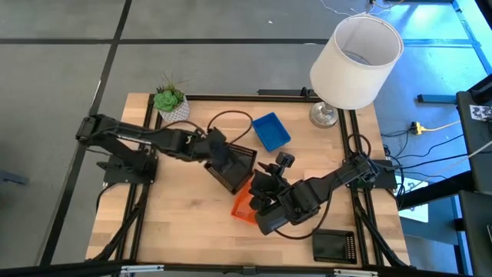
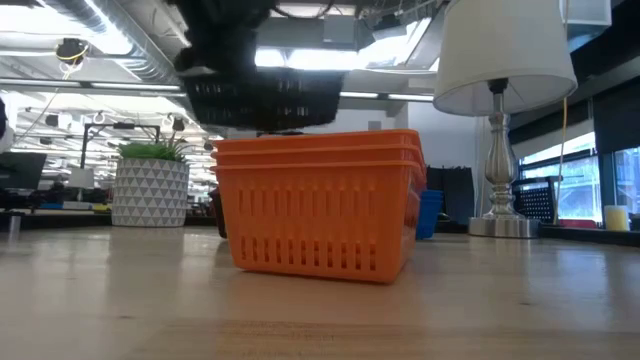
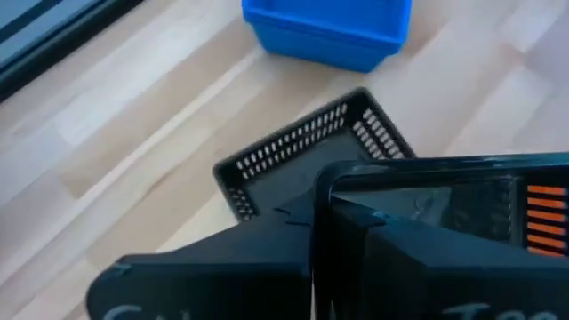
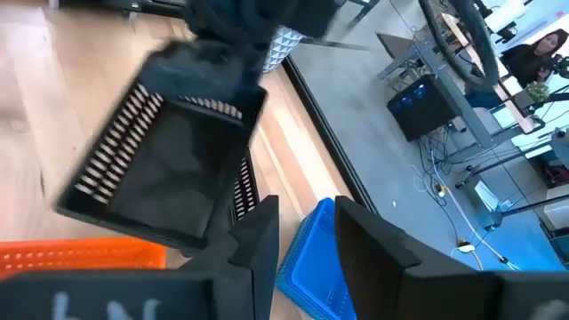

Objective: Stack baskets by color
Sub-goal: Stack the left black bin on the top black bin

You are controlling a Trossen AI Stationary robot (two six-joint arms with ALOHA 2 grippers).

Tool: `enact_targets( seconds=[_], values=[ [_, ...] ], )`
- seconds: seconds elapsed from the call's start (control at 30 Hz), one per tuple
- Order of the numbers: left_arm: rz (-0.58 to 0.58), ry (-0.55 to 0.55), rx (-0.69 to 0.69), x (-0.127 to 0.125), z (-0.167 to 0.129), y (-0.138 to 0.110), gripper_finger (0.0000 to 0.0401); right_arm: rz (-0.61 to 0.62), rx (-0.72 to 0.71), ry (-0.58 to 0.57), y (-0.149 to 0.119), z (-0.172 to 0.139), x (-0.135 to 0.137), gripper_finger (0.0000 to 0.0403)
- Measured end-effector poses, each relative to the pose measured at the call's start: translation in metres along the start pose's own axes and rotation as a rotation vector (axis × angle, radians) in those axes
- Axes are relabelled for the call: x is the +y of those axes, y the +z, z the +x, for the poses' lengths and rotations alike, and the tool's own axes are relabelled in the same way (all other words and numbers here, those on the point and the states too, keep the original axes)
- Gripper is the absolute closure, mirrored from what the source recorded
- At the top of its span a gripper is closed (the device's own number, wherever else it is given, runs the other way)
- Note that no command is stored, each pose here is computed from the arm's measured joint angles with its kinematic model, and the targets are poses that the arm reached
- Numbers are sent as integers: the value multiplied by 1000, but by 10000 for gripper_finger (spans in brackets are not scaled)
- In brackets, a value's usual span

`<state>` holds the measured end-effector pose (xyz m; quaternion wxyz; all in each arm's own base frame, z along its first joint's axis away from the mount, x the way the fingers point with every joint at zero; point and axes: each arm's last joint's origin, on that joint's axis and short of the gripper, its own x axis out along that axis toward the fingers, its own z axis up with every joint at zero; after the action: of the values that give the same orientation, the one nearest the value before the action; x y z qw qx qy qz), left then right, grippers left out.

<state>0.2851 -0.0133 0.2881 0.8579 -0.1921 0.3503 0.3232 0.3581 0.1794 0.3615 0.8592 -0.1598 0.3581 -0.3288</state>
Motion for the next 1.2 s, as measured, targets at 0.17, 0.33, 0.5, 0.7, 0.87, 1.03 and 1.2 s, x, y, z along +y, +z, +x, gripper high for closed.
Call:
enact_targets(
  seconds=[0.17,0.33,0.5,0.7,0.87,1.03,1.2],
  values=[
    [-25,25,-41,5,20,13,401,-15,-13,18,-3,-9,5,291],
    [-69,77,-59,14,40,23,401,-32,-27,36,-6,-18,9,291],
    [-92,92,-61,17,52,27,401,-44,-38,51,-9,-25,13,291],
    [-69,129,-32,16,67,22,401,-52,-47,64,-12,-31,16,291],
    [-67,134,3,13,78,16,401,-54,-49,67,-12,-33,17,291],
    [-57,127,37,7,82,9,401,-54,-48,68,-13,-33,17,291],
    [-52,144,103,6,79,0,401,-55,-48,69,-13,-33,17,291]
  ],
)
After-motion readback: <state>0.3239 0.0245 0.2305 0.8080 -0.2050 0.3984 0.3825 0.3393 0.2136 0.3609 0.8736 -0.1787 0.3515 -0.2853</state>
